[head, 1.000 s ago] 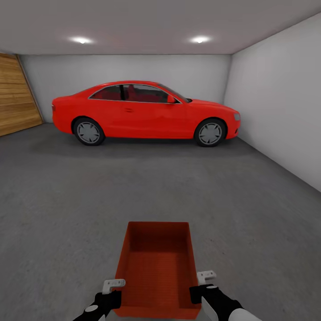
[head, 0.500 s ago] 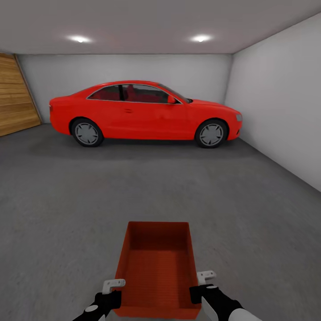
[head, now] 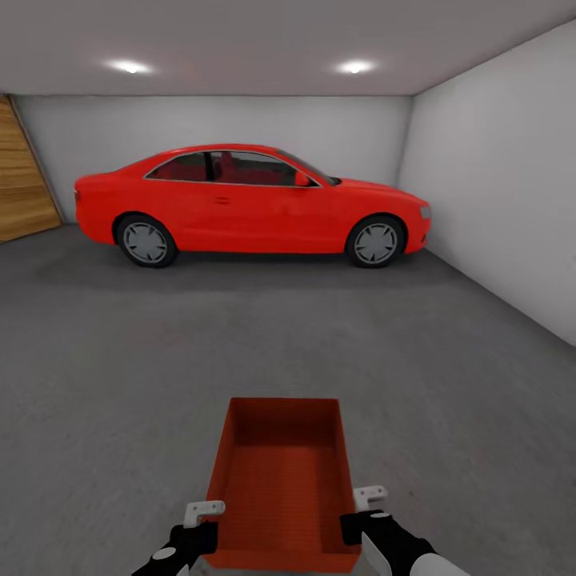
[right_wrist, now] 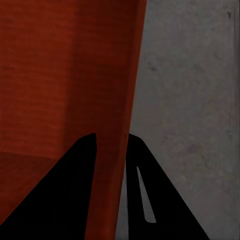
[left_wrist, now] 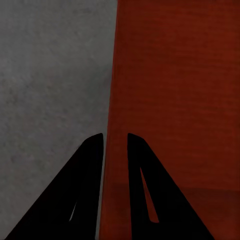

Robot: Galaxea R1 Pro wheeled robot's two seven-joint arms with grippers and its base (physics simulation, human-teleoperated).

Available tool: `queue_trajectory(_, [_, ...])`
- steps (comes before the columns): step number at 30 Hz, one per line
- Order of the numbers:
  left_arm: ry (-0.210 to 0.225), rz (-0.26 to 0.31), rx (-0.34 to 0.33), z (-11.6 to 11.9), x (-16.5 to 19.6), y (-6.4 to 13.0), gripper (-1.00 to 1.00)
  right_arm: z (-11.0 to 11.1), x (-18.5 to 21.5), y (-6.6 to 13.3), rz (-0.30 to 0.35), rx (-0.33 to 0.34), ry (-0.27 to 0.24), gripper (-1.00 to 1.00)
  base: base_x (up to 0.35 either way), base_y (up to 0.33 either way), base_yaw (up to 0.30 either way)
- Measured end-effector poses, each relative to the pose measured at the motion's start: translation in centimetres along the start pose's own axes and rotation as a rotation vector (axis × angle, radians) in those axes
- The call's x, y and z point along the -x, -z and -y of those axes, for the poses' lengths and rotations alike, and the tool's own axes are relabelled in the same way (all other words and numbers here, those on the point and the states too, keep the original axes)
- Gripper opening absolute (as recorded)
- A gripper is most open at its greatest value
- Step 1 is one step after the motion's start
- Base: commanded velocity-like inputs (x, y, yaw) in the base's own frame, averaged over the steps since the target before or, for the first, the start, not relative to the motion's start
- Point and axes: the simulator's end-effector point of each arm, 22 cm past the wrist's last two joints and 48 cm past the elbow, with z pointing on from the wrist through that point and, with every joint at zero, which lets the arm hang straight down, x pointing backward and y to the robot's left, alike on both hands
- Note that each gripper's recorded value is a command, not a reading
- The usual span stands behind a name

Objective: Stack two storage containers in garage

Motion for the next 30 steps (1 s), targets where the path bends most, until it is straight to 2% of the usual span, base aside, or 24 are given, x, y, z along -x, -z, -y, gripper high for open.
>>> queue_trajectory(14, [0.001,-0.001,0.0,0.0,-0.02,0.0,-1.0,0.01,-0.01,0.0,-0.001,0.0,0.0,-1.0,0.254,0.074,-0.271])
queue_trajectory(30, [0.001,0.0,0.0,0.0,-0.02,0.0,-1.0,0.01,0.0,0.01,-0.001,0.0,0.0,-1.0,0.271,0.135,-0.283])
